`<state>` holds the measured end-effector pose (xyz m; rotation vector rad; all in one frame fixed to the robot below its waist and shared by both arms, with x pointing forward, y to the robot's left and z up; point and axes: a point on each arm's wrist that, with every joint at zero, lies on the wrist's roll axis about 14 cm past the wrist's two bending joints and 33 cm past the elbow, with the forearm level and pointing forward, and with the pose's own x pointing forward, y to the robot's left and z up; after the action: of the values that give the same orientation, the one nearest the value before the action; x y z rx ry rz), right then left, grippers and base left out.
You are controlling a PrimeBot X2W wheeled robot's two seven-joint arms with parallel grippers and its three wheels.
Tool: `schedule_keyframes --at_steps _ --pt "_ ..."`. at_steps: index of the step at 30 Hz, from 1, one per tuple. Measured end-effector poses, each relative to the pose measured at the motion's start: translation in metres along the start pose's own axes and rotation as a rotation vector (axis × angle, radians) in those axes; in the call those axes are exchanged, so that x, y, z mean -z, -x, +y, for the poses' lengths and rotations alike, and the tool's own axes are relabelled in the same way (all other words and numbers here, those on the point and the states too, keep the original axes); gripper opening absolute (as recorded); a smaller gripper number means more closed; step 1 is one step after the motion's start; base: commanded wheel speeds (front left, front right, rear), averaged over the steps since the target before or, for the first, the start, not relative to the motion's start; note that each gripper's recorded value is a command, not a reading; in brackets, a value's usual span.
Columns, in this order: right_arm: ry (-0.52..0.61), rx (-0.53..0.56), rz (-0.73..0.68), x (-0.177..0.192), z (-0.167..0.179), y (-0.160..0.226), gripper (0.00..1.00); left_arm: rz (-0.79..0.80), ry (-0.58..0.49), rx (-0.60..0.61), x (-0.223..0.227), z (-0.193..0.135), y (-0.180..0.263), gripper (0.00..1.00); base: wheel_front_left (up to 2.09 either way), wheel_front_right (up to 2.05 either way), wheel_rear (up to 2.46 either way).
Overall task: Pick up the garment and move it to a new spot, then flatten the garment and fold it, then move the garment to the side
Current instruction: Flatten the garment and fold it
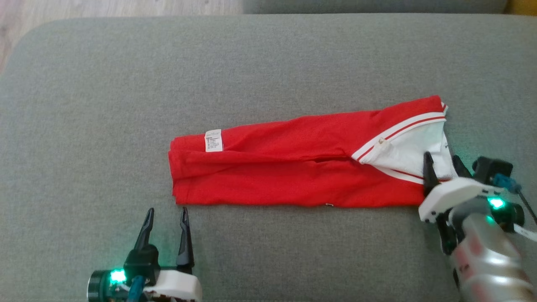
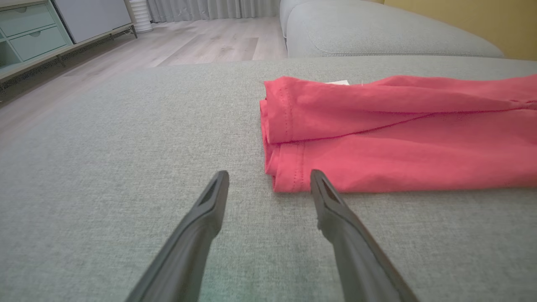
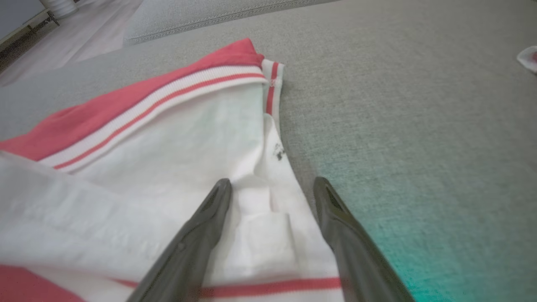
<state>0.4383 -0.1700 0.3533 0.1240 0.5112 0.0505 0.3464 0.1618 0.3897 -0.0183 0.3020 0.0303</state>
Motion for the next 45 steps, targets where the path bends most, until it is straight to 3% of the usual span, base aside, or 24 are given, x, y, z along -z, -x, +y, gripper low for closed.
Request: schedule_keyframes --at_steps 4,5,6,7,15,20,23,26,32,44,45 --pt "-0.030 -0.031 0.011 -0.002 0.012 -0.007 1.00 -0.002 -0.001 -0.001 -0.001 0.001 -0.004 1.00 0.00 0.00 0.00" --pt "-0.045 -0.034 0.015 -0.001 0.014 -0.007 0.73 -0.004 -0.001 0.001 -0.002 0.000 -0.005 1.00 0.00 0.00 0.00" --pt "-0.054 -0.039 0.017 -0.001 0.016 -0.007 0.05 -0.005 -0.001 0.004 -0.003 -0.001 -0.006 1.00 0.00 0.00 0.00" --pt "-0.060 -0.044 0.018 -0.001 0.017 -0.006 0.00 -0.005 -0.002 0.008 -0.003 -0.002 -0.006 1.00 0.00 0.00 0.00" --pt "-0.103 0.005 -0.050 -0.015 -0.007 0.004 0.00 -0.021 0.011 0.053 -0.008 -0.016 -0.008 1.00 0.00 0.00 0.00" --pt "-0.087 0.015 -0.200 -0.060 -0.024 0.013 0.00 -0.033 0.016 0.077 -0.012 -0.024 -0.006 1.00 0.00 0.00 0.00" --pt "-0.093 -0.079 -0.304 -0.091 0.010 0.016 0.00 -0.036 0.021 0.096 -0.013 -0.029 -0.003 1.00 0.00 0.00 0.00" --pt "-0.101 -0.229 -0.339 -0.099 0.066 0.020 0.00 -0.035 0.020 0.105 -0.012 -0.032 0.002 1.00 0.00 0.00 0.00" --pt "-0.115 -0.509 -0.280 -0.078 0.169 0.036 0.00 -0.029 0.030 0.073 -0.007 -0.021 0.017 1.00 0.00 0.00 0.00" --pt "-0.024 -0.800 -0.087 -0.027 0.282 0.053 0.00 0.007 0.077 -0.103 0.017 0.025 0.069 1.00 0.00 0.00 0.00" --pt "-0.015 -0.816 -0.072 -0.023 0.288 0.055 0.16 0.013 0.083 -0.121 0.020 0.029 0.074 1.00 0.00 0.00 0.00"
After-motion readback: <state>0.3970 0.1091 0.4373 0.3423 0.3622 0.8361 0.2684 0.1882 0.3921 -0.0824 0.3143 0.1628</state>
